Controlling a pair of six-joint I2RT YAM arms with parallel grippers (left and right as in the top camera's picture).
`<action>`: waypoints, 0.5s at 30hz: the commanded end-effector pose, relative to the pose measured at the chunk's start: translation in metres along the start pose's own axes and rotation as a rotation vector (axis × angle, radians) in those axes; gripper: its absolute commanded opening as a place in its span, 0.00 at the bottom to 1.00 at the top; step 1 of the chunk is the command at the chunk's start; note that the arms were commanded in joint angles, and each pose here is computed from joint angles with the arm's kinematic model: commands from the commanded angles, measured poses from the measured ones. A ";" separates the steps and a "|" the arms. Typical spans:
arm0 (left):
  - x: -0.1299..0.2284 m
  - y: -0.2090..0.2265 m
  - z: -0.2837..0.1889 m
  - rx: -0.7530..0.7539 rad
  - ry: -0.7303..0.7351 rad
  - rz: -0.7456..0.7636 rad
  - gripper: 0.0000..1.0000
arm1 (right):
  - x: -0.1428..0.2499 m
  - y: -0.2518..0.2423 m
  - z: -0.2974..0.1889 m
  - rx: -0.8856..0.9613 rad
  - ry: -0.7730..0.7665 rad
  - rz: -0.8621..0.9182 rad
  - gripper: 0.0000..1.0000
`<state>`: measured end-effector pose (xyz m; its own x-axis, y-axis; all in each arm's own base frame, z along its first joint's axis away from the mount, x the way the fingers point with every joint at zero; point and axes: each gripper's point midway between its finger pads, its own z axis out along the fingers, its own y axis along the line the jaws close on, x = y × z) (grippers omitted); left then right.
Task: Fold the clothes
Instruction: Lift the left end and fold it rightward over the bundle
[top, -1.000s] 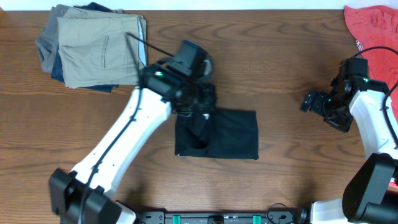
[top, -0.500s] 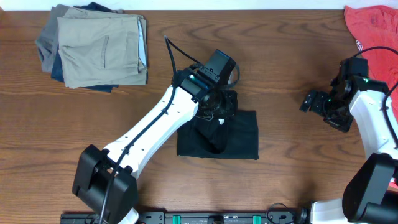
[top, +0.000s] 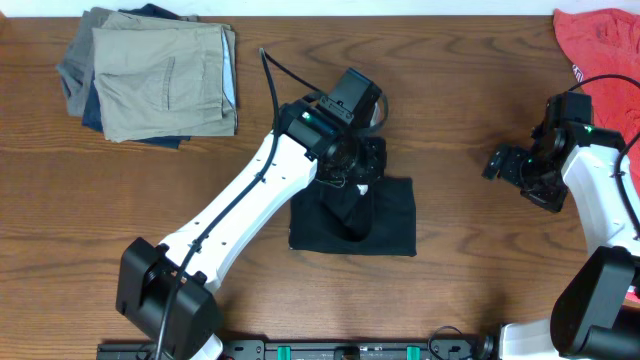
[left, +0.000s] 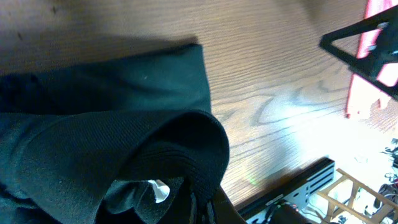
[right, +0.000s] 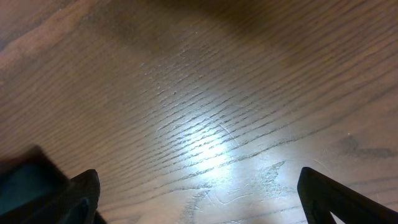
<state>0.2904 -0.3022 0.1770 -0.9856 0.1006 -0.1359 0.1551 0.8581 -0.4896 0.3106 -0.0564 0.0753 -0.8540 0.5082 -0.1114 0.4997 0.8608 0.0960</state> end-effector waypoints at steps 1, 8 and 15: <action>-0.006 -0.015 -0.013 0.044 -0.027 0.011 0.06 | -0.006 0.001 -0.008 -0.008 -0.028 -0.008 0.99; -0.007 -0.013 -0.007 0.021 -0.031 0.015 0.06 | -0.006 0.001 -0.008 -0.008 -0.028 -0.008 0.99; -0.003 -0.018 0.021 -0.013 -0.009 0.050 0.06 | -0.006 0.001 -0.008 -0.008 -0.028 -0.008 0.99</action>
<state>0.2904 -0.3160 0.1759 -0.9777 0.1264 -0.1678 0.1929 0.8562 -0.4792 0.3106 -0.0564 0.0753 -0.8540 0.5082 -0.1114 0.4997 0.8608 0.0960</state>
